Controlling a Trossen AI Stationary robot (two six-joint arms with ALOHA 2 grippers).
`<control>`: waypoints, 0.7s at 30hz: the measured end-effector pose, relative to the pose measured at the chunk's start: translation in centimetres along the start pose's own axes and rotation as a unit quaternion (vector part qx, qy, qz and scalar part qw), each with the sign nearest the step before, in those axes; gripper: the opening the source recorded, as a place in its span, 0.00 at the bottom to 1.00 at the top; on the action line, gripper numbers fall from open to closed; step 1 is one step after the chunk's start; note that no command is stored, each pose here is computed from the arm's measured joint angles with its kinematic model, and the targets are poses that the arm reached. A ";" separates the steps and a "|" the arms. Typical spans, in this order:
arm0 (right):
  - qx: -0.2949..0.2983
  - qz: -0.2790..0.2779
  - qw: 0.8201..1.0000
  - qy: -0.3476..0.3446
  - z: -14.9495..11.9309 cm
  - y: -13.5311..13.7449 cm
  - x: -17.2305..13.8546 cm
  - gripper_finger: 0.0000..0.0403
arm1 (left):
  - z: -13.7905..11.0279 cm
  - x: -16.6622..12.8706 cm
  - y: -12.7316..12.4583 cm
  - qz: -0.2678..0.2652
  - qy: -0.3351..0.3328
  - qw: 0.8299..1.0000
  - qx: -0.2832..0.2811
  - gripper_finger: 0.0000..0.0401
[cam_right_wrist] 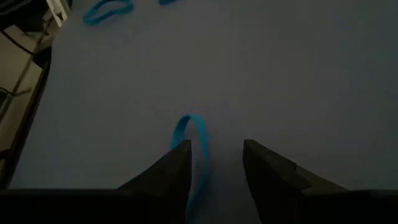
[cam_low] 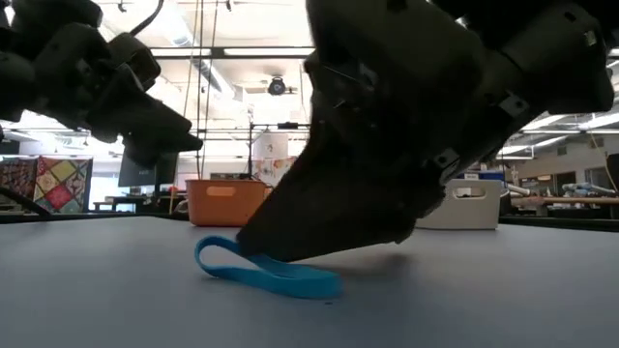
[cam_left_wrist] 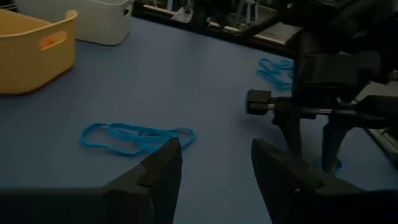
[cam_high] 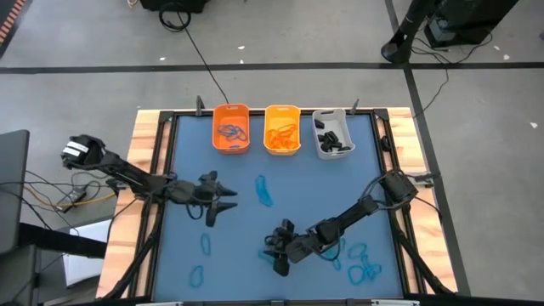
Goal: Sort rubber bands into baskets
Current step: Put the blue rubber band into the orange bin
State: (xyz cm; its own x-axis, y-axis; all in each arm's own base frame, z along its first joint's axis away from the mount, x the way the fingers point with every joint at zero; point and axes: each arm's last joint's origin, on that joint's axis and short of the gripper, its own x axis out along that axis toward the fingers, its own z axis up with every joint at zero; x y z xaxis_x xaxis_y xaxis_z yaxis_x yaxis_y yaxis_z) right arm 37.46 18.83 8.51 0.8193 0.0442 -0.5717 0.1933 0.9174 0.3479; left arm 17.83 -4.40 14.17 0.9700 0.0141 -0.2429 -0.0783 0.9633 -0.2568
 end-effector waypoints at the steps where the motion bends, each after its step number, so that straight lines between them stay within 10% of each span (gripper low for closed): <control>1: -0.003 0.000 1.000 0.000 -0.1 0.1 0.2 0.39 | -0.1 0.1 -0.2 -0.003 0.000 1.000 0.001 0.49; 10: -0.022 -0.003 1.000 0.003 -0.5 0.6 0.4 0.36 | -1.0 1.3 -2.1 -0.031 0.009 0.999 0.011 0.49; 21: -0.058 0.057 0.996 0.025 -0.6 1.2 0.4 0.03 | -1.3 4.3 -4.0 -0.086 0.056 0.994 0.023 0.49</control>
State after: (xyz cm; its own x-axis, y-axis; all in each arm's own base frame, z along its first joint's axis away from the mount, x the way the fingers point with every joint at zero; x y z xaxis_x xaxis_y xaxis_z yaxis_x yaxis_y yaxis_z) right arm 37.68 20.13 8.28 0.8040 0.1677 -0.5705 0.0341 0.9448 0.3257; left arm 22.05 -8.59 12.92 0.9362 -0.1801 -0.3018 0.1002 0.9599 -0.2619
